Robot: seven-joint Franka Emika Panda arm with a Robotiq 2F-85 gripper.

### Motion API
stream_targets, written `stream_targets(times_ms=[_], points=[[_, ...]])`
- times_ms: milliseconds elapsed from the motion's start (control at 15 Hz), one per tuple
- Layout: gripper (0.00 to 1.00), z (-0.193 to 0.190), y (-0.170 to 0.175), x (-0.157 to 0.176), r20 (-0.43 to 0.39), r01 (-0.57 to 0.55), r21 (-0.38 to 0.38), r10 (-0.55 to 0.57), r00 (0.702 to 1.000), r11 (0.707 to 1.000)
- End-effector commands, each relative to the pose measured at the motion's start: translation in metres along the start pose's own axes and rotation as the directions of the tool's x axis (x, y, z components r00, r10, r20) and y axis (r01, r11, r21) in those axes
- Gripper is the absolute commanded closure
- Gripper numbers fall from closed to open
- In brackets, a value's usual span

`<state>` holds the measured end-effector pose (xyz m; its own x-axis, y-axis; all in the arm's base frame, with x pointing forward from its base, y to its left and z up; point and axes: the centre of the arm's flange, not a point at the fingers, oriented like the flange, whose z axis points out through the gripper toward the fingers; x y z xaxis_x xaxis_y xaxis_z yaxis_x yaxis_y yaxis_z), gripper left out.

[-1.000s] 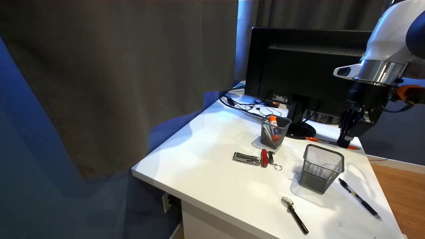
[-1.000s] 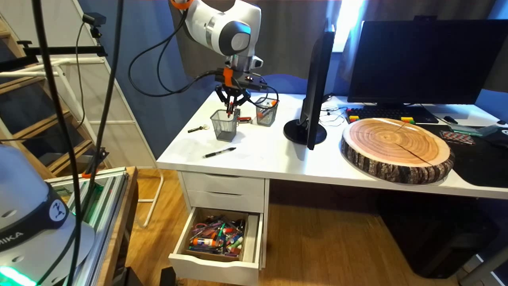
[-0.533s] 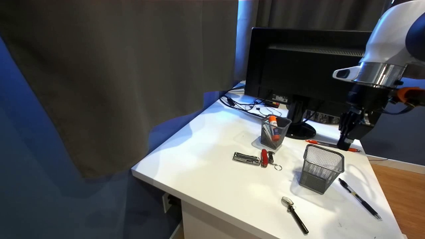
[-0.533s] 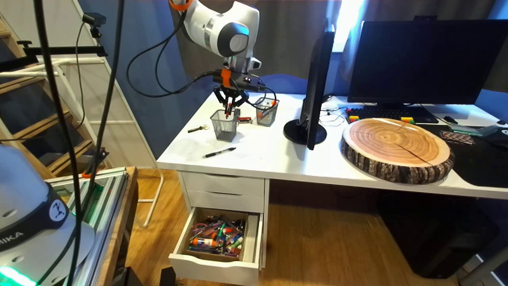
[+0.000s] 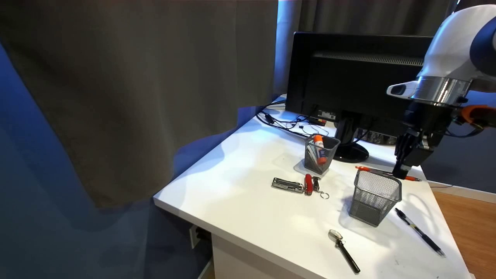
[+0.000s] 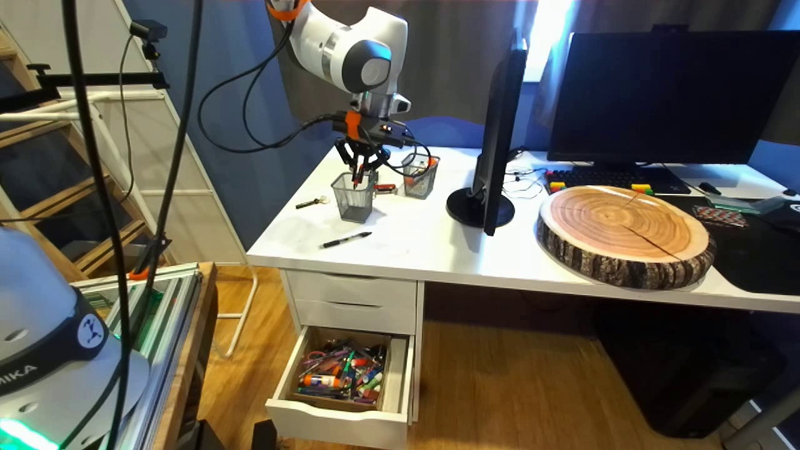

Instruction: Lift the orange and black pens, put them on the stationary holder, put the orange pen to the left and black pen to the right

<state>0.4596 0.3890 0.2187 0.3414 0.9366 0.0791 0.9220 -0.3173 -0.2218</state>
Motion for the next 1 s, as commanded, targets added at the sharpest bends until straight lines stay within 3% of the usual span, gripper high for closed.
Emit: stream_targets(times_ms=[0,867,933], points=[[0.94,0.002,0.002,0.009,-0.013,-0.023,0.012,0.023,1.0,1.0],[0.94,0.014,0.011,0.02,-0.007,-0.031,0.028,0.031,0.999,0.999],[0.62,0.015,0.011,0.02,-0.003,-0.03,0.026,0.03,1.0,0.999]])
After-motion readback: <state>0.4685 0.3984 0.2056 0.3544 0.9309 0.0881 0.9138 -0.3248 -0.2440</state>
